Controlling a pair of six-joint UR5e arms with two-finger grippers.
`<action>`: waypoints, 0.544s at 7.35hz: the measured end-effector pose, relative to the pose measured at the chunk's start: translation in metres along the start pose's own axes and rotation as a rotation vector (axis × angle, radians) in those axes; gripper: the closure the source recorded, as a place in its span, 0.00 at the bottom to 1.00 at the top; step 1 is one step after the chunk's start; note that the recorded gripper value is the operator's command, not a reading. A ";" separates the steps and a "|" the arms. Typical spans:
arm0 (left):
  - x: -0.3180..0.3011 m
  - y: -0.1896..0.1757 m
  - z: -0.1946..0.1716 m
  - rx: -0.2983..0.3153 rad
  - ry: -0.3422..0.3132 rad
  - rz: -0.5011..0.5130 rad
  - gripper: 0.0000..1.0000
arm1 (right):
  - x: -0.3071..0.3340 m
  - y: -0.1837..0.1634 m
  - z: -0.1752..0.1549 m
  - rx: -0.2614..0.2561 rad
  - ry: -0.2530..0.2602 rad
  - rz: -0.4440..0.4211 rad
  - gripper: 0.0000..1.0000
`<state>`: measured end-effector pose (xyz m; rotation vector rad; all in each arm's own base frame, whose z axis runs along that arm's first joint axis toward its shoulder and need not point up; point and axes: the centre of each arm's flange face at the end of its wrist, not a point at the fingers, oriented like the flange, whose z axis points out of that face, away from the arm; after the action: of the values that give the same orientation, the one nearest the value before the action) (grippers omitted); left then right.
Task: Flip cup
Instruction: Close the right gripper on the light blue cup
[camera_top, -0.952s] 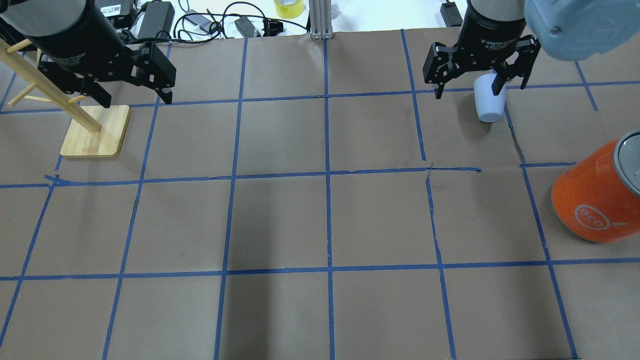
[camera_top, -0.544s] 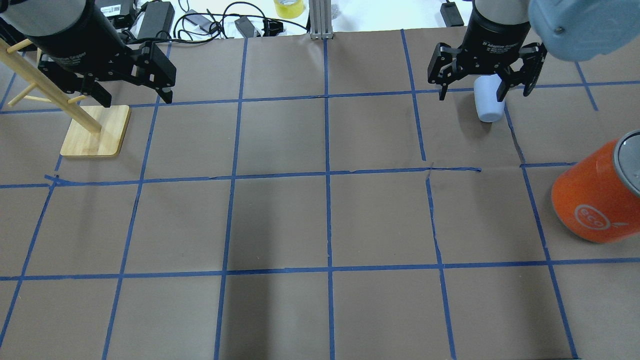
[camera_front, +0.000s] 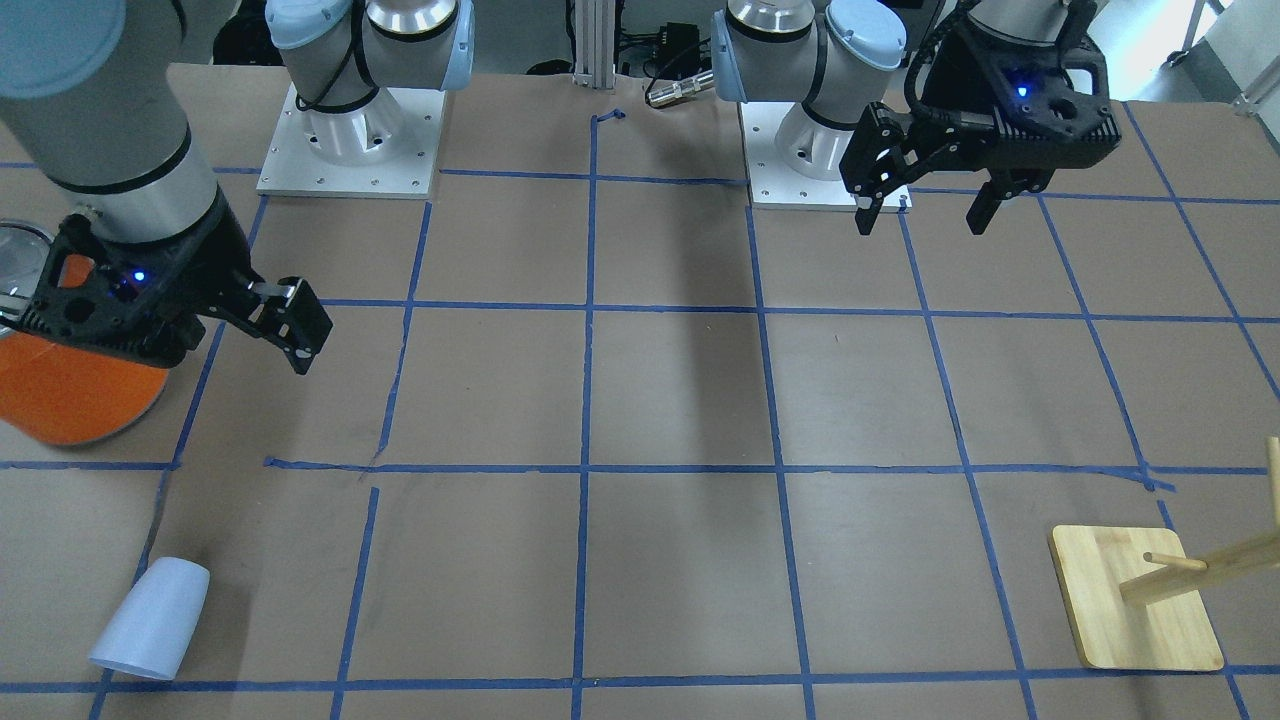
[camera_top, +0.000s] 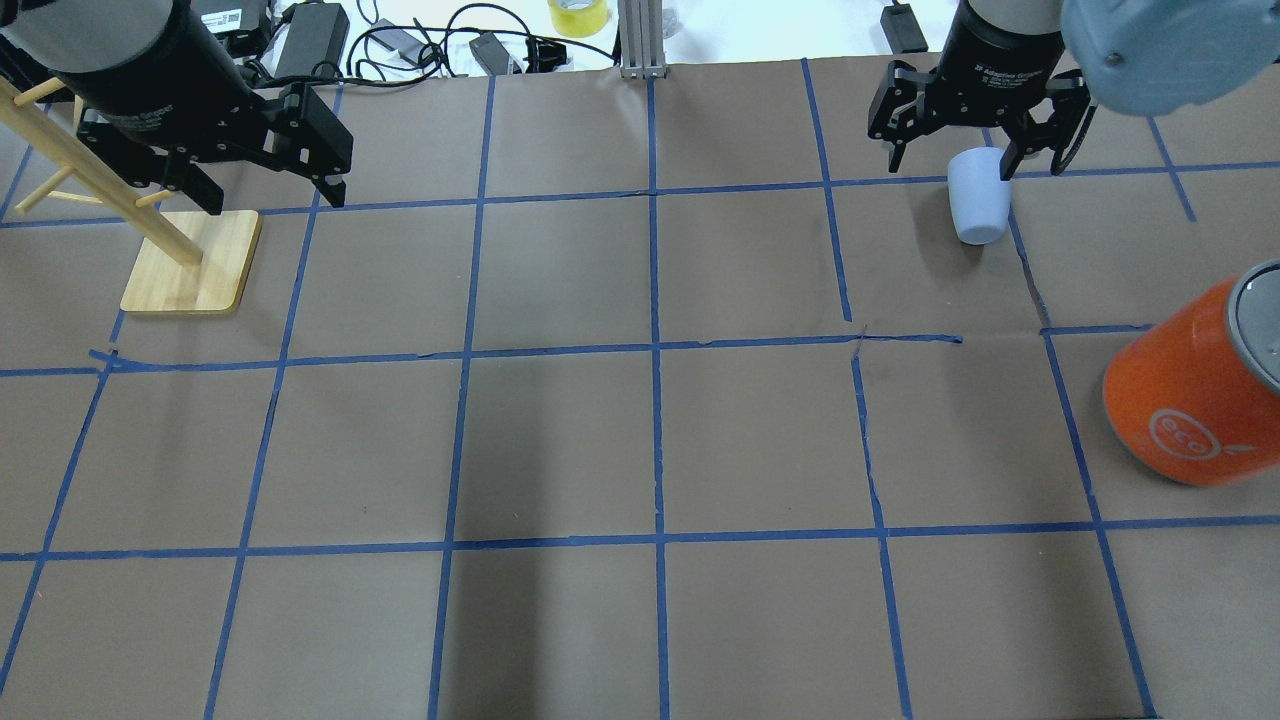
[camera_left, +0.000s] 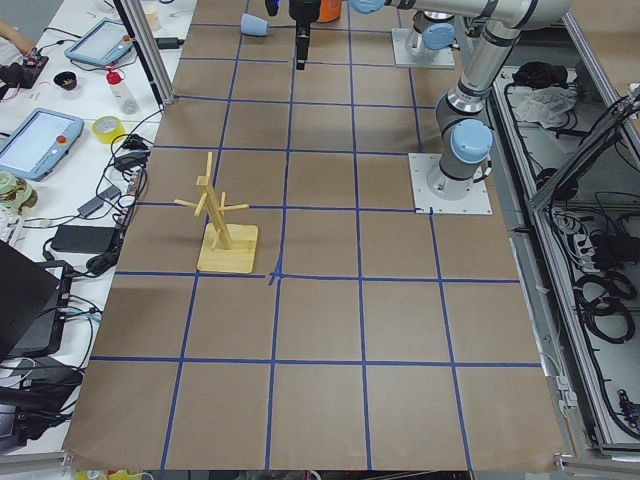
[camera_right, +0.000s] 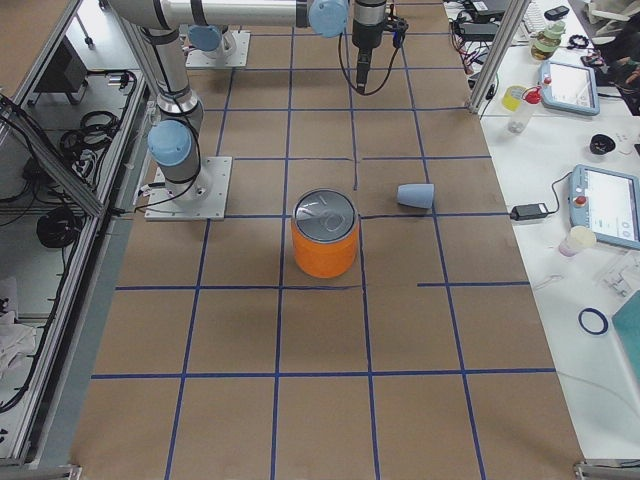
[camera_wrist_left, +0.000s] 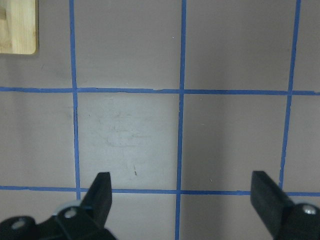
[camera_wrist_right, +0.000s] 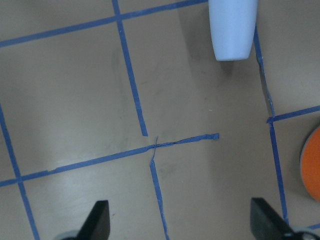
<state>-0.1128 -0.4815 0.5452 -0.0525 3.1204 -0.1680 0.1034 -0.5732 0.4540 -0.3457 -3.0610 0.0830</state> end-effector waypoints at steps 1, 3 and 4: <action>0.000 0.000 0.000 0.000 0.001 0.000 0.00 | 0.020 -0.024 0.024 0.006 0.000 0.036 0.00; 0.000 0.000 0.000 0.000 0.000 0.000 0.00 | 0.051 -0.064 0.089 0.045 0.001 0.040 0.00; 0.000 0.000 0.000 0.000 -0.001 0.000 0.00 | 0.055 -0.078 0.123 0.076 0.002 0.032 0.00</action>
<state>-0.1127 -0.4814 0.5453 -0.0526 3.1190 -0.1684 0.0250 -0.6422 0.3389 -0.3902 -3.0412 0.1994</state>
